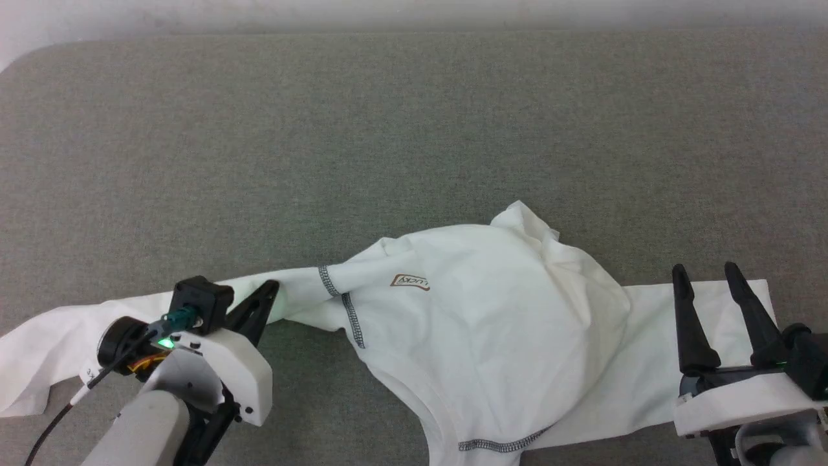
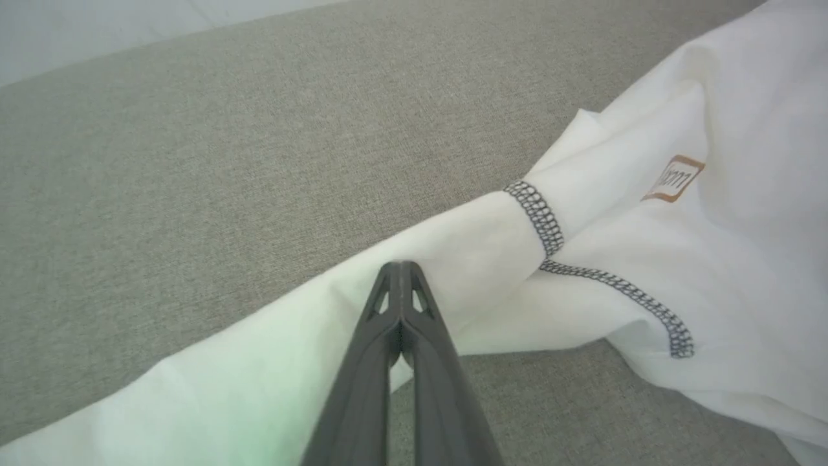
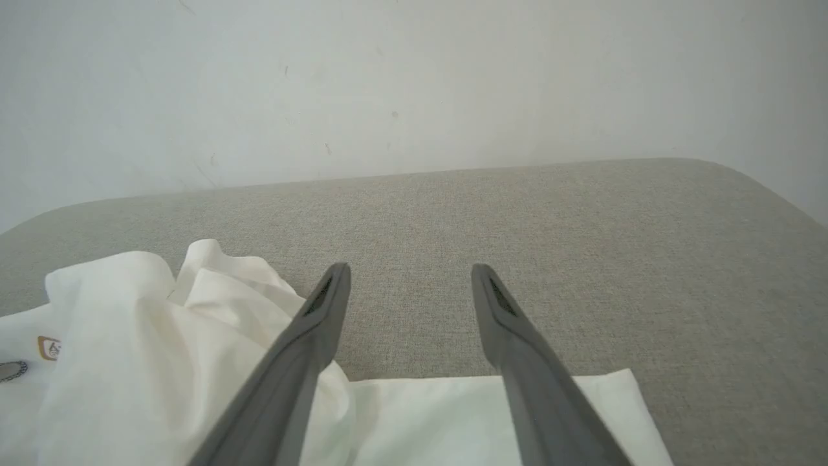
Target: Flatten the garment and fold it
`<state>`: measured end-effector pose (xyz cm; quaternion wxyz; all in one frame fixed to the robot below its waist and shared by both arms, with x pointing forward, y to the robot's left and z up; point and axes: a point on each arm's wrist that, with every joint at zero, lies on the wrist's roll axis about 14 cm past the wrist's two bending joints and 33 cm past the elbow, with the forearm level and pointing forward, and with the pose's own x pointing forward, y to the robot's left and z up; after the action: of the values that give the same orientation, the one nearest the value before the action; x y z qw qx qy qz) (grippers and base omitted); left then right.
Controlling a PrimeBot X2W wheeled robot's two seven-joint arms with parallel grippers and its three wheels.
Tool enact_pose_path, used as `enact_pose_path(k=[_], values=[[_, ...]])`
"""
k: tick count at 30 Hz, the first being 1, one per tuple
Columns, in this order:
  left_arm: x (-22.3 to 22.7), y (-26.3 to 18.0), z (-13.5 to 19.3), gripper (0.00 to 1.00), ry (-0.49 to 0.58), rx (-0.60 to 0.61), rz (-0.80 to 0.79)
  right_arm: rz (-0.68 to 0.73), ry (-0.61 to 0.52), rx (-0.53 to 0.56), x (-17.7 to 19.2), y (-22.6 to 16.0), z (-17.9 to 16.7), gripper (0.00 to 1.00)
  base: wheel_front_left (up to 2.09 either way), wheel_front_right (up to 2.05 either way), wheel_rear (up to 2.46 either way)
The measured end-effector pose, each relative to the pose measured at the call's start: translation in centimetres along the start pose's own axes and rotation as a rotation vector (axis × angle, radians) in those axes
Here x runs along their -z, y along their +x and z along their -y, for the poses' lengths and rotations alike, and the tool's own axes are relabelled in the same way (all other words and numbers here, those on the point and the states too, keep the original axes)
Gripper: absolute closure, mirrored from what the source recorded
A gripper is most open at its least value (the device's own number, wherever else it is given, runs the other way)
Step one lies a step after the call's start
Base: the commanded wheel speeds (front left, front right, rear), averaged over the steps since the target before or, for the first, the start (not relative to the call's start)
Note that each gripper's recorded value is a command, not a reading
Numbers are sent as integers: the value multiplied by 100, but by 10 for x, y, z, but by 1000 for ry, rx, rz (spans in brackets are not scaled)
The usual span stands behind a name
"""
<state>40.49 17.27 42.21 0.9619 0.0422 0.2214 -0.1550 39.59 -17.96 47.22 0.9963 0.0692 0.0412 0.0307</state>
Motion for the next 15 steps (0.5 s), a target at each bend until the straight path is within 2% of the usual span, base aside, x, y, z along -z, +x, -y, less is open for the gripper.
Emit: enact_pose_path(k=[7,8,9,15], values=[[-15,-4,-11,100,-1,-43,57,-5,3,-14,3,4,-4,0,0,0,0],[-17,-5,-11,16,1,-44,62,-8,3,-16,4,5,-5,0,0,0,0],[-18,-5,-12,0,4,-47,67,-11,5,-19,5,6,-6,0,0,0,0],[8,-4,-2,0,6,-2,-36,-25,10,-36,11,11,-11,0,0,0,0]])
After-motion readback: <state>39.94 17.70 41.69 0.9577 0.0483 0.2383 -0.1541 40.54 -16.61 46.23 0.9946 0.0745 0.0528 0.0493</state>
